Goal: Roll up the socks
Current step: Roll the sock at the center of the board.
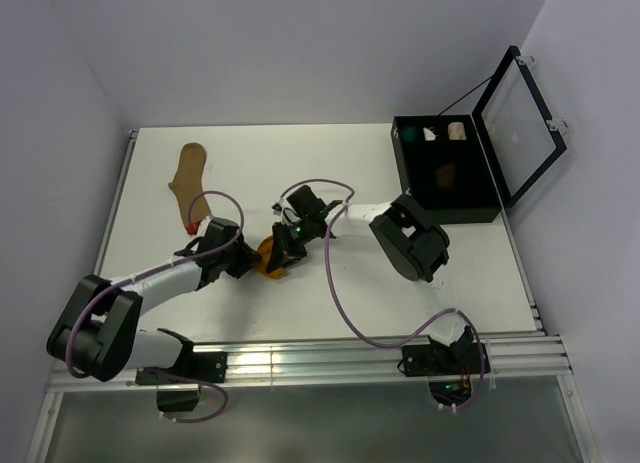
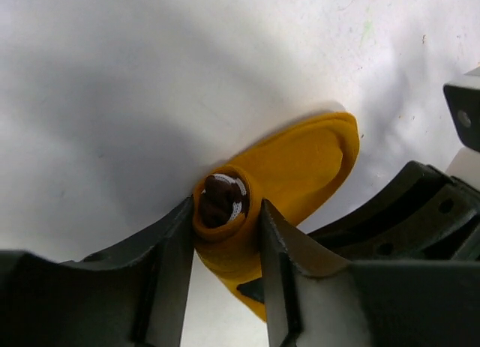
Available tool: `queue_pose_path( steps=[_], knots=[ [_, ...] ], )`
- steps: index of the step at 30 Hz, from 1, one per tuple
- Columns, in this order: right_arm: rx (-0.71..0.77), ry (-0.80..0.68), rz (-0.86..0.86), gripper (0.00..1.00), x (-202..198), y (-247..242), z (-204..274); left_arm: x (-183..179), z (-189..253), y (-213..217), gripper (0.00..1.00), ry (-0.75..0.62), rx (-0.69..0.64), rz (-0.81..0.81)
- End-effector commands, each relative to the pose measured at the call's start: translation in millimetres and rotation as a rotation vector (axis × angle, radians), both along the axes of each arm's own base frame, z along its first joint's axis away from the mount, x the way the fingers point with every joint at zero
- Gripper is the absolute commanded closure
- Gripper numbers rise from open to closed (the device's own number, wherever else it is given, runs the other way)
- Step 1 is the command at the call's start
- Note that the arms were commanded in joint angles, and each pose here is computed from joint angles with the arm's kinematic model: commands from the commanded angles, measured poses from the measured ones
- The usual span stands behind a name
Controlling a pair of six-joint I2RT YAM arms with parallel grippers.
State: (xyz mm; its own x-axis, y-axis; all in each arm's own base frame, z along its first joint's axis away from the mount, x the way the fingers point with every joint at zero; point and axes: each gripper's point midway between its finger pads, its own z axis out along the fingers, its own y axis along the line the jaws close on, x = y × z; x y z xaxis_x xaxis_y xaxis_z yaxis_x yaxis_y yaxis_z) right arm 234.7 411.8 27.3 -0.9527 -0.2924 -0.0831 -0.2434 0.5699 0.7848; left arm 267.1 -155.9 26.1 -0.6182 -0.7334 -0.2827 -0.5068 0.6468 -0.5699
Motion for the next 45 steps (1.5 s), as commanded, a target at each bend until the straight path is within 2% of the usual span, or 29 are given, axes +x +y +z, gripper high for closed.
queue_pose_path(
  steps=[1,3,5,8,12,13,15,19,24,33,45],
  knots=[
    [-0.03,-0.048,-0.039,0.87,3,-6,-7,-4,-15,0,0.59,0.066,0.052,-0.037],
    [-0.027,-0.125,-0.041,0.75,9,-8,-2,2,-16,-2,0.65,0.079,0.078,-0.066],
    [-0.029,-0.259,-0.066,0.62,21,-13,14,7,-14,-3,0.67,0.084,0.107,-0.095],
    [-0.027,-0.429,-0.098,0.55,33,-22,40,12,-16,-7,0.7,0.103,0.144,-0.149],
    [-0.133,-0.706,-0.213,0.5,58,-49,62,17,-21,-12,0.71,0.133,0.165,-0.206],
    [-0.143,-0.753,-0.204,0.5,48,-52,69,21,-19,-14,0.71,0.129,0.164,-0.213],
    [-0.159,-0.918,-0.257,0.49,58,-56,92,21,-22,-15,0.71,0.143,0.174,-0.237],
    [-0.144,-1.075,-0.179,0.49,32,-41,101,27,-18,-20,0.71,0.137,0.179,-0.262],
    [-0.106,-1.1,-0.08,0.5,3,-10,94,29,-17,-20,0.71,0.139,0.186,-0.271],
    [-0.22,-1.075,-0.06,0.51,12,-7,59,29,-16,-21,0.72,0.135,0.187,-0.275],
    [-0.347,-1.108,-0.128,0.5,32,-20,51,29,-14,-25,0.72,0.134,0.168,-0.296]
  ],
)
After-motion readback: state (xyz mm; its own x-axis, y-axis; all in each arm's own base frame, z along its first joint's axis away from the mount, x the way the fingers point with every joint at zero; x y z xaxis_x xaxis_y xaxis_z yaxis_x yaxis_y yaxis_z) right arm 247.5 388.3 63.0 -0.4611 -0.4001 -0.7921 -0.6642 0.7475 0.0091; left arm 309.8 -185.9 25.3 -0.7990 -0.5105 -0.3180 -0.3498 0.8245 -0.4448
